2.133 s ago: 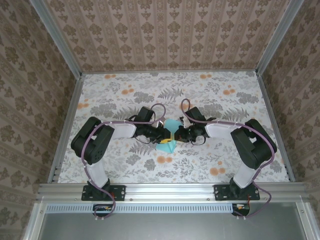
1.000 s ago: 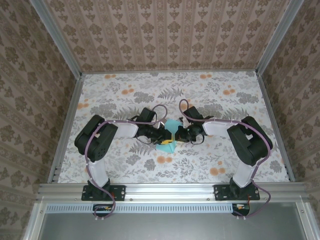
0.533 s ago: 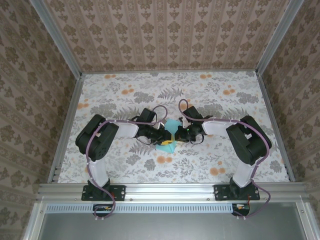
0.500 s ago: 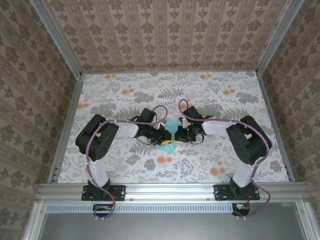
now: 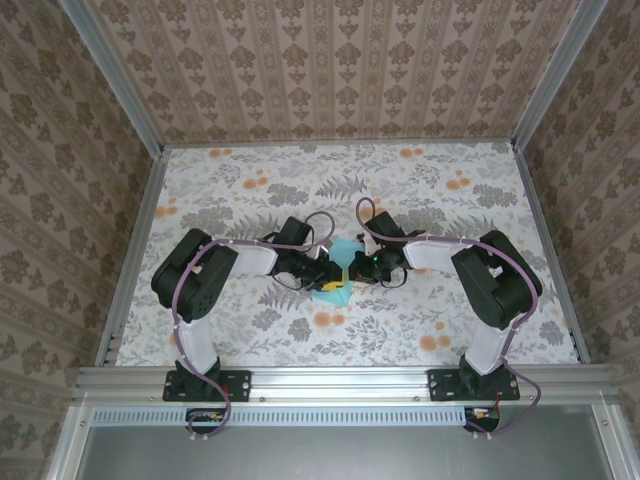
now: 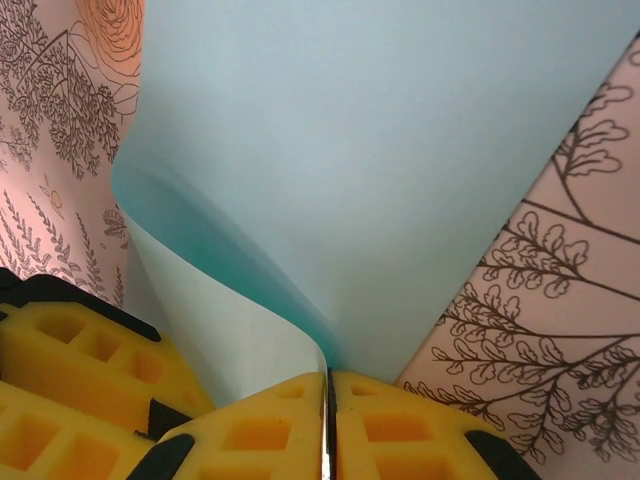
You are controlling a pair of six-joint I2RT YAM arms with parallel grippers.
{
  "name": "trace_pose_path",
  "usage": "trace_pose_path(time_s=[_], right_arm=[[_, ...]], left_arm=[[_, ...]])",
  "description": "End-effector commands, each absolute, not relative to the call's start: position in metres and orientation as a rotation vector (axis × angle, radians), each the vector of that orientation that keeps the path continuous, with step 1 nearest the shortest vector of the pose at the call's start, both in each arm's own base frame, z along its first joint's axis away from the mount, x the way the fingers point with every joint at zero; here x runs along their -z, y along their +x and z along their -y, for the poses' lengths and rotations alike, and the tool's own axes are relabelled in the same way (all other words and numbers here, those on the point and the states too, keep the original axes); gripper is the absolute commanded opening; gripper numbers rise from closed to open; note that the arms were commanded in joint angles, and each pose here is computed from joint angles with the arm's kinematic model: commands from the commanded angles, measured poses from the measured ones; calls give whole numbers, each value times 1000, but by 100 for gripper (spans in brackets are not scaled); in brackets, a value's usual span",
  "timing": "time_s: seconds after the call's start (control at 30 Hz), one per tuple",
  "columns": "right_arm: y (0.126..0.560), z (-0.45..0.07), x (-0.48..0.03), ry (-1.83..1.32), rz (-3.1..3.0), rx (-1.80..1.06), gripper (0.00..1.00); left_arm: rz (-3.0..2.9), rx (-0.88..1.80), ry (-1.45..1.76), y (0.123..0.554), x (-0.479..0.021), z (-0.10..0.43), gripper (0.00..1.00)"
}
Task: Fold a paper plane with a square sheet of paper (pick it up from the middle)
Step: Fold the triangle a second time at the center of the table.
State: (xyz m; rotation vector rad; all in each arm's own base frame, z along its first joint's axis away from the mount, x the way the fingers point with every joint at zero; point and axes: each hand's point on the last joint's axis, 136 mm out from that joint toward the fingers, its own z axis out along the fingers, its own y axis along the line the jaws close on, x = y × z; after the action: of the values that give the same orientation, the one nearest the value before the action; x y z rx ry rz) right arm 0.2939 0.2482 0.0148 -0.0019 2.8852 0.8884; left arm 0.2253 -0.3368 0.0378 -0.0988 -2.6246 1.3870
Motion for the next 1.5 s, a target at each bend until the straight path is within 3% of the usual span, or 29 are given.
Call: trace_pose_path(time_s=[0.0,1.1,1.33,1.47], right_arm=[[299,-249,-14,-21,-2887,-872,11],[298,-248,-3,-23,-2918,-849,9],[305,-242,-21,29,-2888,-825,13],[310,-233,-42,69,-2830,-783,21]], left_arm=[[2631,-1342,-87,223,-29,334,18],[2667,-1225,-14,218,-12,321,18],[2680,-1148,35,215,-2,314,17],[2693,-1096,72,213,3,308,16]])
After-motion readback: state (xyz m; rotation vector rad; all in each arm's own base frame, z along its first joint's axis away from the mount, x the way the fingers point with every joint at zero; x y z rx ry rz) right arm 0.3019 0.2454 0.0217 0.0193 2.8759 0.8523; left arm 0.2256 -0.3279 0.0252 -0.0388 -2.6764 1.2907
